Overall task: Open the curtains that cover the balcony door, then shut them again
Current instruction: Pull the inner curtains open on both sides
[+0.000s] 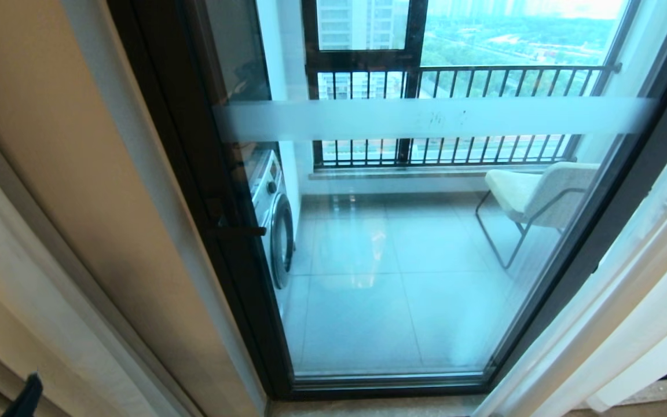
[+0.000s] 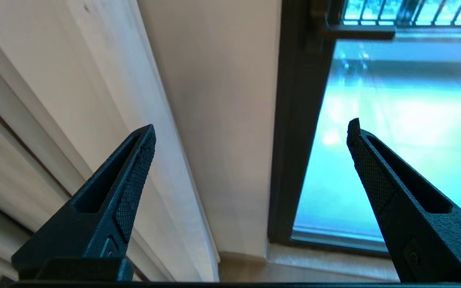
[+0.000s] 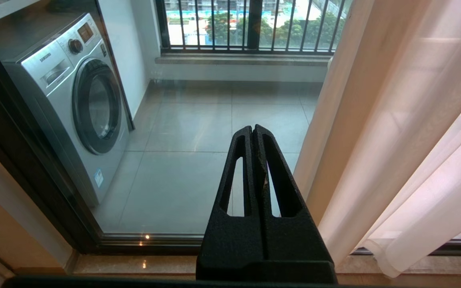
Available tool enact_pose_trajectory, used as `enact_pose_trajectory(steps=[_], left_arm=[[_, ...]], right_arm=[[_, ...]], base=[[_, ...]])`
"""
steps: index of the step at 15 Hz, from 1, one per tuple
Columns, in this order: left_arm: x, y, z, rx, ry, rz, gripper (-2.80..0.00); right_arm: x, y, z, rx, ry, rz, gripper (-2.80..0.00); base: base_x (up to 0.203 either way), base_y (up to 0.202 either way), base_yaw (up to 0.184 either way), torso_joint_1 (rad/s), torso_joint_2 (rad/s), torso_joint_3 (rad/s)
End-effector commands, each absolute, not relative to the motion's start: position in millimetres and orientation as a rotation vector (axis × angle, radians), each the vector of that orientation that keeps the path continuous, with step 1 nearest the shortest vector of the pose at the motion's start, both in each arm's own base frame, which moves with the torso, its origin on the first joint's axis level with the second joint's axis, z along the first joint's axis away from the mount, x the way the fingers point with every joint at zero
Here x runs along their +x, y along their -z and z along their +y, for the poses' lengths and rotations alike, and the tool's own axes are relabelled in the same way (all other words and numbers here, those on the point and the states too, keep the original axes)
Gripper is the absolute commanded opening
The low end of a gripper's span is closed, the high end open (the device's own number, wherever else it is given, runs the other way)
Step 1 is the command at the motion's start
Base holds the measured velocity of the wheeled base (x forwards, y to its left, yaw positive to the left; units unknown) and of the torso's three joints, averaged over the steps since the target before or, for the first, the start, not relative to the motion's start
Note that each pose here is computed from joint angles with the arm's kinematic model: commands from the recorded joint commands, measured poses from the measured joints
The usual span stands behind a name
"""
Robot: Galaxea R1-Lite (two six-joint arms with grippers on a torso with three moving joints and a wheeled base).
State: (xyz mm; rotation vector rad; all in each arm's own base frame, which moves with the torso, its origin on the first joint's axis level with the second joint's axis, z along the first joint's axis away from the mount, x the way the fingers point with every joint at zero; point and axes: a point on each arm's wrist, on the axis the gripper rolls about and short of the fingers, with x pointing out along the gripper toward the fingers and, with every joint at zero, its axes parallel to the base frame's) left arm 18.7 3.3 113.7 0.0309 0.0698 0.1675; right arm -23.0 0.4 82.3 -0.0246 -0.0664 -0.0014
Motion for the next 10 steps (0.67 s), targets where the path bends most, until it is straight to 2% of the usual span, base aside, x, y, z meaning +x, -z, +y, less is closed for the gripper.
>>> enact_pose_trajectory(steps=[1, 5, 10], left_arm=[[2, -97, 2, 0.037, -0.161, 0.100, 0.00], [1, -93, 3, 0.042, -0.174, 0.135, 0.00], [-18, -88, 1, 0.057, -0.066, -0.045, 0.00]], right_arm=[[-23, -82, 0, -0.025, 0.001, -0.067, -2.80], [-23, -82, 0, -0.025, 0.001, -0.067, -2.80], [-23, -82, 0, -0.025, 0.001, -0.067, -2.80]], base=[[0.000, 0.000, 0.000, 0.000, 0.00, 0.000], [0.000, 0.000, 0.000, 0.000, 0.00, 0.000], [0.000, 0.000, 0.000, 0.000, 0.00, 0.000]])
